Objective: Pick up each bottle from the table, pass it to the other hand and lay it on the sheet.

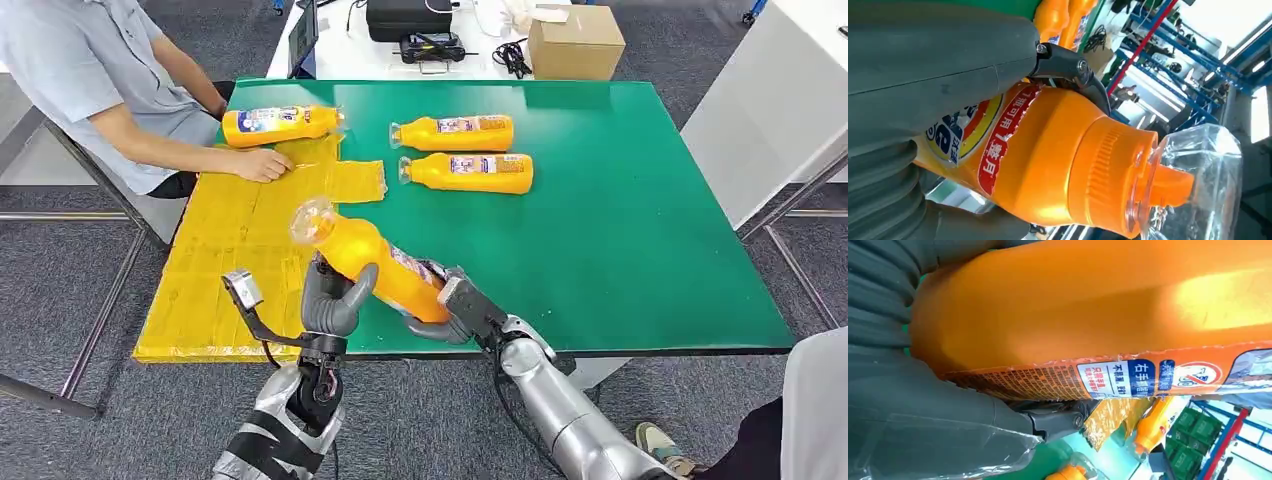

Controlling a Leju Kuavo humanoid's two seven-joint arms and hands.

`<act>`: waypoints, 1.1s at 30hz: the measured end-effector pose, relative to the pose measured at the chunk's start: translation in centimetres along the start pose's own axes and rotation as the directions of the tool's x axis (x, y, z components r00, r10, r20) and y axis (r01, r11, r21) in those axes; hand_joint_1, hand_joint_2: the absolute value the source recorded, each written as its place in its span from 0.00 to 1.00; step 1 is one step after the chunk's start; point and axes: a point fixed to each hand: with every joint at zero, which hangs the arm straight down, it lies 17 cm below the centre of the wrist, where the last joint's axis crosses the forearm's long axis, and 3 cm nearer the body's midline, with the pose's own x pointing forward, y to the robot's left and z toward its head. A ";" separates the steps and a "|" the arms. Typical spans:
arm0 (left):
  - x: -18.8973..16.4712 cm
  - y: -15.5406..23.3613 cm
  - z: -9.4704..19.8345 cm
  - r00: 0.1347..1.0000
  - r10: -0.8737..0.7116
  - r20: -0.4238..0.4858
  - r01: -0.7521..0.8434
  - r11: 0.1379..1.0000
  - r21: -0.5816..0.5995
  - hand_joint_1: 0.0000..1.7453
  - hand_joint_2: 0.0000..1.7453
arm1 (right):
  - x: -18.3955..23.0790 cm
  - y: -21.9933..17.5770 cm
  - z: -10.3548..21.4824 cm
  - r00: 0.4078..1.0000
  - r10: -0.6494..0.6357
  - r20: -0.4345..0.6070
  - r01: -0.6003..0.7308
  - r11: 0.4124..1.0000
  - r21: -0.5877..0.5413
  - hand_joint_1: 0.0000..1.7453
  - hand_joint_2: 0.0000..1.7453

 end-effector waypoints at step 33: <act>-1.3 -0.1 0.0 0.966 -0.259 -0.020 0.259 0.966 -0.003 1.00 1.00 | -1.4 -1.1 0.3 0.998 -0.039 -0.040 0.034 0.993 -0.117 0.00 1.00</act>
